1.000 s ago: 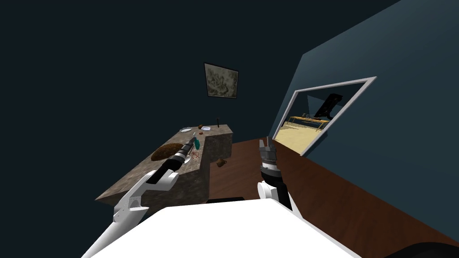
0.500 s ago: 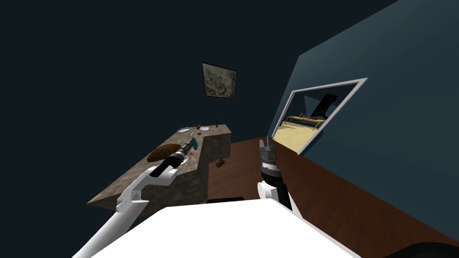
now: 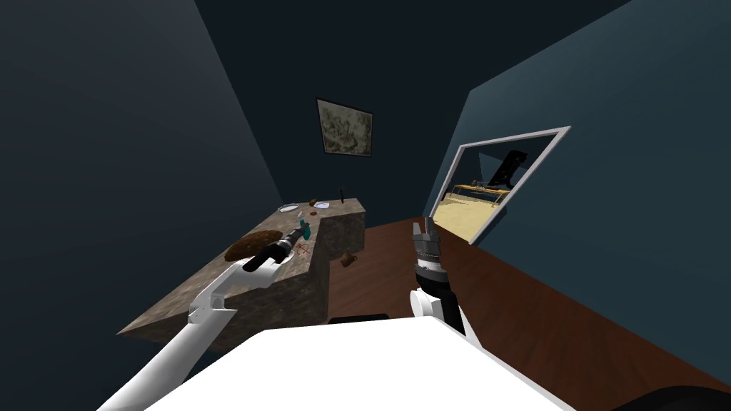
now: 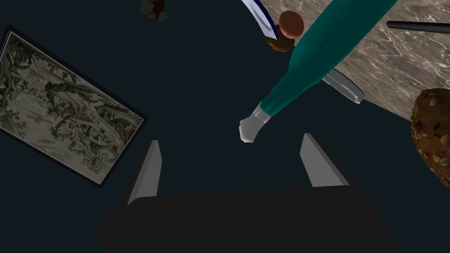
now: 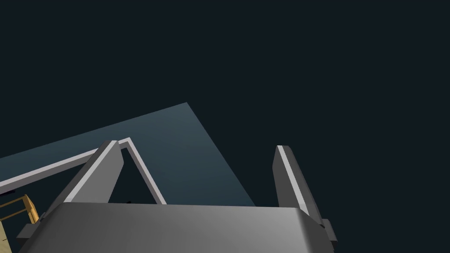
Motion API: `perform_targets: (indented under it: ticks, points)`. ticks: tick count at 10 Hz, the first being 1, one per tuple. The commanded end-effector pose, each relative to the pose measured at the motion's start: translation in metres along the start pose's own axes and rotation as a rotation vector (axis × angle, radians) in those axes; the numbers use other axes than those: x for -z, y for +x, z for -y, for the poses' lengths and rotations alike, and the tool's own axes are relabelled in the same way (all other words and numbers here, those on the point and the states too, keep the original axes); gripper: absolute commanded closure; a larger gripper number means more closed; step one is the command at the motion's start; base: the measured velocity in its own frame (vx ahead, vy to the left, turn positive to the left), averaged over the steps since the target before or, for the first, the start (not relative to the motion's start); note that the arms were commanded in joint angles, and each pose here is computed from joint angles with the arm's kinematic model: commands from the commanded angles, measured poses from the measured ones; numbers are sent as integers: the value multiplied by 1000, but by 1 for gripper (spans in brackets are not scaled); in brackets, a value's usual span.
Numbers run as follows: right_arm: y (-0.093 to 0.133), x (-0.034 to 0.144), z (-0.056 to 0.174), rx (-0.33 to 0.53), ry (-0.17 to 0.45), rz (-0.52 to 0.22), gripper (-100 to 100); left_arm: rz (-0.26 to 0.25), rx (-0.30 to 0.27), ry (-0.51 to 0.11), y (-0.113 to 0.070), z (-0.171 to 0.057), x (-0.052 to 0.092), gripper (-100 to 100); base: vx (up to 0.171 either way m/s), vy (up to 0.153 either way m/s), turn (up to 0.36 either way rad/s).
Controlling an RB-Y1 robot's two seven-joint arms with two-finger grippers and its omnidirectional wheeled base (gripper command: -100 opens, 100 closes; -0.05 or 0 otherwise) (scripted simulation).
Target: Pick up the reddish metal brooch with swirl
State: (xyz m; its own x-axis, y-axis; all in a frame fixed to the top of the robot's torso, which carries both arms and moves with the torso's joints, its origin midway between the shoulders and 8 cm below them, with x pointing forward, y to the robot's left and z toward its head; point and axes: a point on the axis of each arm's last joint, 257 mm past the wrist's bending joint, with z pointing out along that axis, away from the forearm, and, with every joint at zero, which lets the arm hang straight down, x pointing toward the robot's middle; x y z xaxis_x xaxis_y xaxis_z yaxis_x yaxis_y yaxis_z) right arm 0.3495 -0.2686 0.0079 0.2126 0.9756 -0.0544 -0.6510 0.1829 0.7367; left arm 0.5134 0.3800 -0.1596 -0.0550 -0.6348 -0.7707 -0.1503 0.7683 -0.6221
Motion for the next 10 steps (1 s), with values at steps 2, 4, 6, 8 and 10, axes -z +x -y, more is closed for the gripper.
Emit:
perform_targets:
  ticks: [2,4,6,8,10]
  points:
    - [0,0,0,0,0,0,0,-31,-50,-94,-3,-30,-8,-100,5,-45,-40]
    - [0,0,0,0,0,0,0,-51,-88,-162,-8,-51,-14,-100,13,-48,-39]
    - [0,0,0,0,0,0,0,-68,-121,-225,-14,-71,-18,-100,17,-52,-44]
    - [0,0,0,0,0,0,0,-84,-147,-284,-22,-89,-21,-100,9,-28,-24]
    - [0,0,0,0,0,0,0,-100,-169,-342,-30,-108,-23,-100,17,-49,-35]
